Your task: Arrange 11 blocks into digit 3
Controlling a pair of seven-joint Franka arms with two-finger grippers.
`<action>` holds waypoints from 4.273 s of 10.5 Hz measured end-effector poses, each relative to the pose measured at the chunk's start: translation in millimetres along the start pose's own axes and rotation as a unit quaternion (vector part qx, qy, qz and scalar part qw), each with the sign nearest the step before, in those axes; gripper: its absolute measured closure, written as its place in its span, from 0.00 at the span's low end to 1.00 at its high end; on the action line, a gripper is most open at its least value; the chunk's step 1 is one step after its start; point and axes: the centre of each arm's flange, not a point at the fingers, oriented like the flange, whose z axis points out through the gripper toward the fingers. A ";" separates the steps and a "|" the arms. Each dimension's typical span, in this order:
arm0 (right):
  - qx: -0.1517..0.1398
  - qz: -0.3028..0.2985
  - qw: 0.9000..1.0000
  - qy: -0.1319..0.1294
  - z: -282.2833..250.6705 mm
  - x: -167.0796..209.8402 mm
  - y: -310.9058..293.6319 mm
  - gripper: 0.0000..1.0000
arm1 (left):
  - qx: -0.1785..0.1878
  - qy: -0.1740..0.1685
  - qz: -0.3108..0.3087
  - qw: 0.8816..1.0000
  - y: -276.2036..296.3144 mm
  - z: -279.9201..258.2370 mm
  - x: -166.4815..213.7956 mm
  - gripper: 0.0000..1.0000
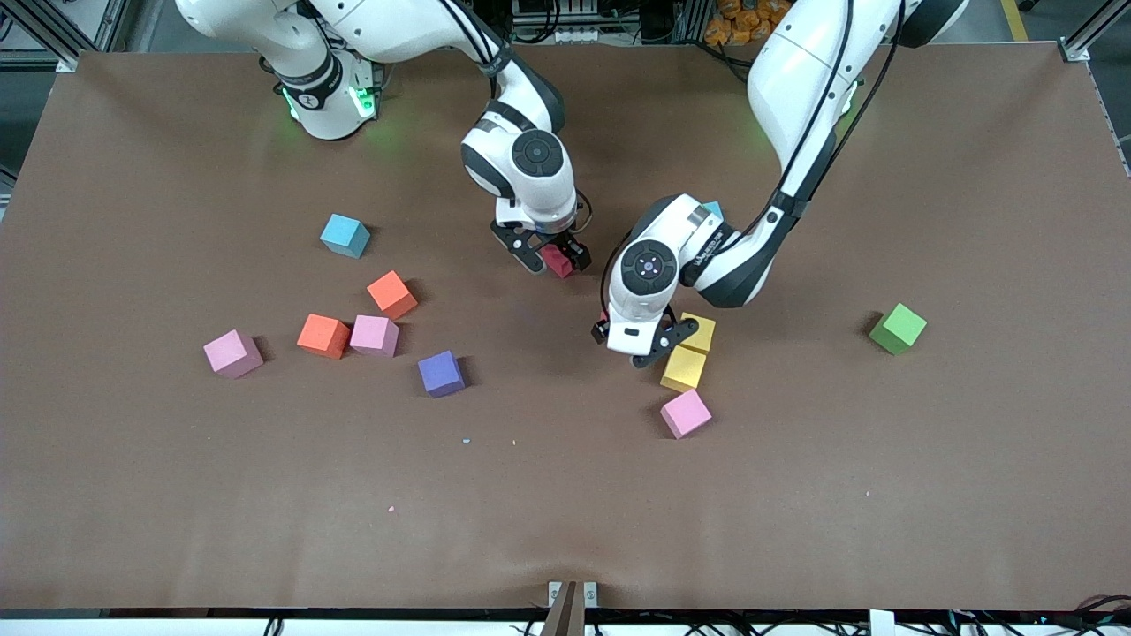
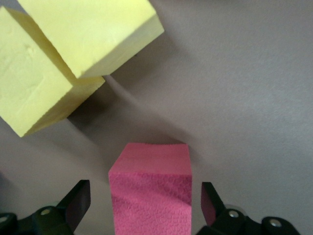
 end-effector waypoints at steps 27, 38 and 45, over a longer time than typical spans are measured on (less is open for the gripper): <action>-0.059 -0.386 0.921 0.016 24.3 -2.2 29.8 0.40 | -0.002 -0.001 -0.021 1.000 -5.9 4.0 26.7 0.38; -0.063 -0.374 0.925 0.015 25.8 -12.7 38.5 0.39 | 0.000 -0.002 -0.021 1.000 -6.3 7.9 27.5 0.38; -0.034 -0.339 0.940 0.003 -65.2 20.1 11.3 0.00 | 0.000 -0.002 -0.021 1.000 -6.3 7.9 27.9 0.38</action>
